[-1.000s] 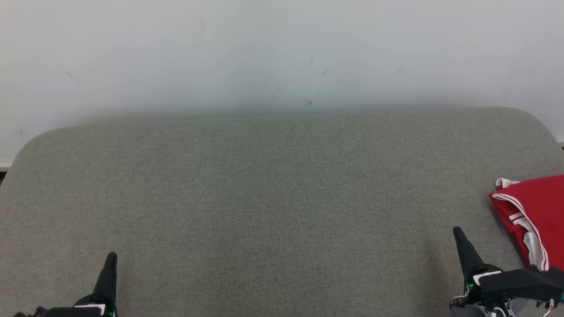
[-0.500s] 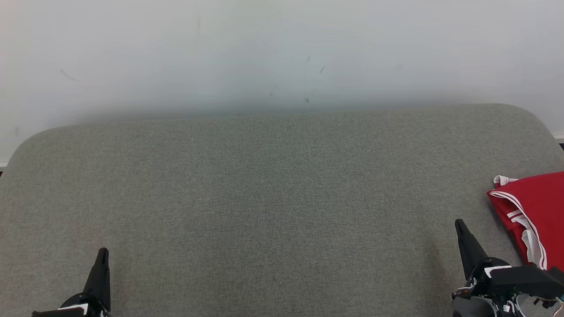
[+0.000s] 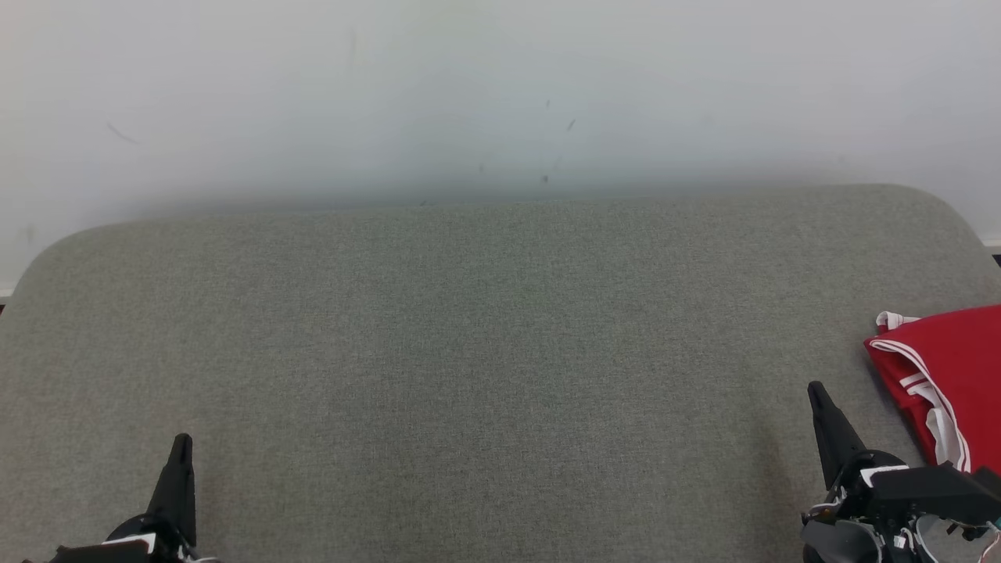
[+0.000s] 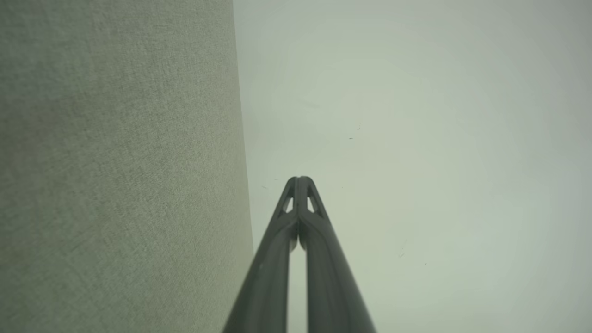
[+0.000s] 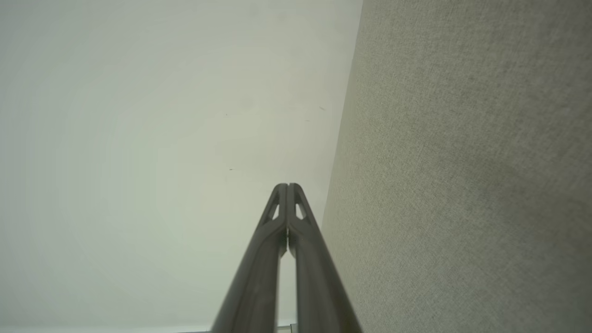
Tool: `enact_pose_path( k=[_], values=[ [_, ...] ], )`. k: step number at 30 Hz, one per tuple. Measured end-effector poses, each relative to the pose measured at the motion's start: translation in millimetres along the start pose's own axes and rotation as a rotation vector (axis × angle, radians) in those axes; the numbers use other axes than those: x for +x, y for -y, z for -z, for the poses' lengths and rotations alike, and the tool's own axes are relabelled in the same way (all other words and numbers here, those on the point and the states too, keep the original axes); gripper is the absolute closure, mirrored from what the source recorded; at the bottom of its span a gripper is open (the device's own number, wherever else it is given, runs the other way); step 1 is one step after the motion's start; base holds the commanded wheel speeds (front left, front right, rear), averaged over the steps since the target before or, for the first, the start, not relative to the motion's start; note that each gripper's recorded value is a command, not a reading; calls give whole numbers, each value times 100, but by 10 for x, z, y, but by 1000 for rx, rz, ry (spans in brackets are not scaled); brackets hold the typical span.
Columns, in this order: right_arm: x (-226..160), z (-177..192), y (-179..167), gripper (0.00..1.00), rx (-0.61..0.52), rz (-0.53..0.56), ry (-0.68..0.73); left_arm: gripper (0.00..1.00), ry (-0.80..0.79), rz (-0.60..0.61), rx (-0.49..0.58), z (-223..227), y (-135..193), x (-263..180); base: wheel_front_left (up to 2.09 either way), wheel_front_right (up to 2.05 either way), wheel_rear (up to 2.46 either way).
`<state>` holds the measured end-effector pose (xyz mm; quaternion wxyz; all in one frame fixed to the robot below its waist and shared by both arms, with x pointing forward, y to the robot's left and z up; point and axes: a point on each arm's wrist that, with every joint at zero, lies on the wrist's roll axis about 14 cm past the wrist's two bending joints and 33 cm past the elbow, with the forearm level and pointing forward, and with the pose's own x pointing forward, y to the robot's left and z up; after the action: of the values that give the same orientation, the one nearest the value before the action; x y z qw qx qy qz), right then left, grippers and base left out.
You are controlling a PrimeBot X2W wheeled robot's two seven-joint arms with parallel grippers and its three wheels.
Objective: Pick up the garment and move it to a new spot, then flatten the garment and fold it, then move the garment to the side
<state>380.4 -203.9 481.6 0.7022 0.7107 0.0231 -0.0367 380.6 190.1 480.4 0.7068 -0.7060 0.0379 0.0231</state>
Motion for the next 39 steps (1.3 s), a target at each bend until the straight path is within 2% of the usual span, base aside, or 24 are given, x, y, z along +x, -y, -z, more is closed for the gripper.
enact_pose_path(
  k=[39],
  values=[
    [0, 1, -6, 100, 0, -4, 0, 100, 0, 0, 0, 1, 0, 0, 0, 0, 0]
  ],
)
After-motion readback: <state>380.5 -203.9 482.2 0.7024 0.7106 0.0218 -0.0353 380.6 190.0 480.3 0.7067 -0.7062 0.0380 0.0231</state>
